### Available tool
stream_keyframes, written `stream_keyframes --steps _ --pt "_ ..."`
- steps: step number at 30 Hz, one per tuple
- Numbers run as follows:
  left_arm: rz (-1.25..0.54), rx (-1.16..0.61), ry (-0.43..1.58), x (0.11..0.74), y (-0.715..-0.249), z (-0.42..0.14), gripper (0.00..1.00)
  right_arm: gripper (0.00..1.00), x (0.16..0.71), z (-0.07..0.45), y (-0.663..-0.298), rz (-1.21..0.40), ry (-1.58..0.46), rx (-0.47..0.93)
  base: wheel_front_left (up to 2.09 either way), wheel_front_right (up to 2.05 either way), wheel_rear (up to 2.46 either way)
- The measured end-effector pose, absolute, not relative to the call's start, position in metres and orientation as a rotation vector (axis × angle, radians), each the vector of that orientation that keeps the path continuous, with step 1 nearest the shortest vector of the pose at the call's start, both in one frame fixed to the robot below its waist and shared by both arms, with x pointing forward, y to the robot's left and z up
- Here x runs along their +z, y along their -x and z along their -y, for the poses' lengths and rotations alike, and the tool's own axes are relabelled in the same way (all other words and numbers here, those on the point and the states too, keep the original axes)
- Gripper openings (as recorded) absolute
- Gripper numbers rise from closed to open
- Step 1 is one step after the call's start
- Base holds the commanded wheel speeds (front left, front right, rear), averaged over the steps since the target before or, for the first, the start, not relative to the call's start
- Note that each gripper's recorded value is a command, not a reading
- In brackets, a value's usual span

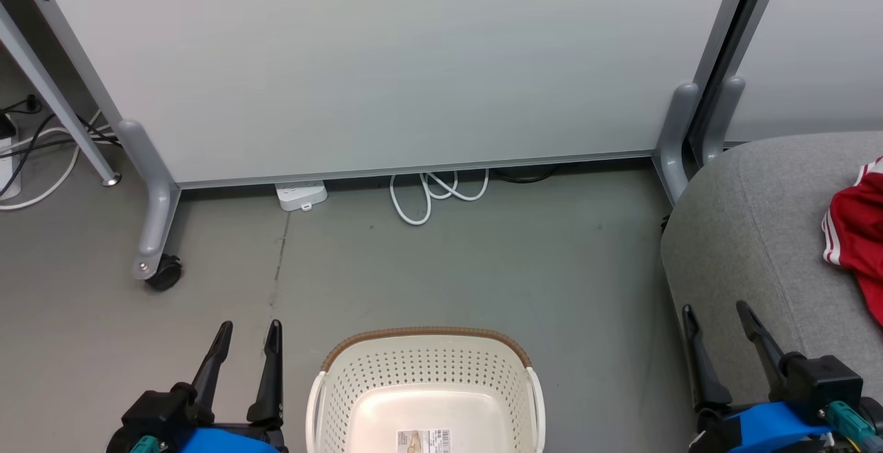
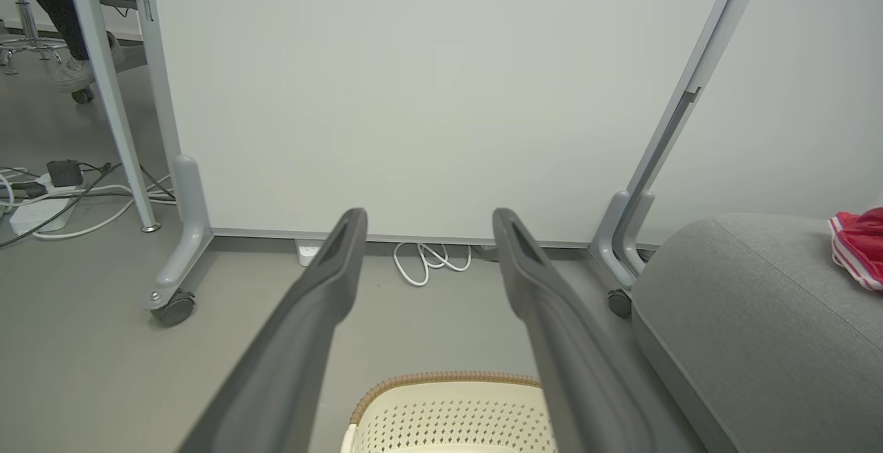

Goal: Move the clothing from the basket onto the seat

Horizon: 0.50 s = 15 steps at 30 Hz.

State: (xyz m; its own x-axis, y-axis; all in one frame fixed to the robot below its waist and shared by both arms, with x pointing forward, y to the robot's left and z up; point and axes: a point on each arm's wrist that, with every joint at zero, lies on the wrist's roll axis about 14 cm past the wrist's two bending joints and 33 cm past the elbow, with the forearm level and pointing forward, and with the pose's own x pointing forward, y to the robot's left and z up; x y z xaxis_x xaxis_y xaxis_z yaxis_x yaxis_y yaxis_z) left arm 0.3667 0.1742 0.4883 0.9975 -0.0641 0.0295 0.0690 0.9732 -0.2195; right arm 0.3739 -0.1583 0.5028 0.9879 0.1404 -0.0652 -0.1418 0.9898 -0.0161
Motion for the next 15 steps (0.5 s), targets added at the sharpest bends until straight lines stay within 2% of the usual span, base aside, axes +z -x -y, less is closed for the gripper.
stream_keyframes --steps 6,7,15 --pt "0.019 -0.060 0.216 0.487 -0.365 -0.177 1.00 1.00 0.499 0.157 -0.374 -0.070 0.019 0.144 0.00 0.00 0.00" --pt "0.010 -0.058 0.217 0.484 -0.364 -0.177 0.00 0.00 0.496 0.157 -0.374 -0.079 0.018 0.145 0.00 0.00 0.00" --pt "-0.103 -0.049 0.242 0.449 -0.348 -0.169 0.00 0.00 0.467 0.159 -0.366 -0.176 0.012 0.140 0.00 0.00 0.00"
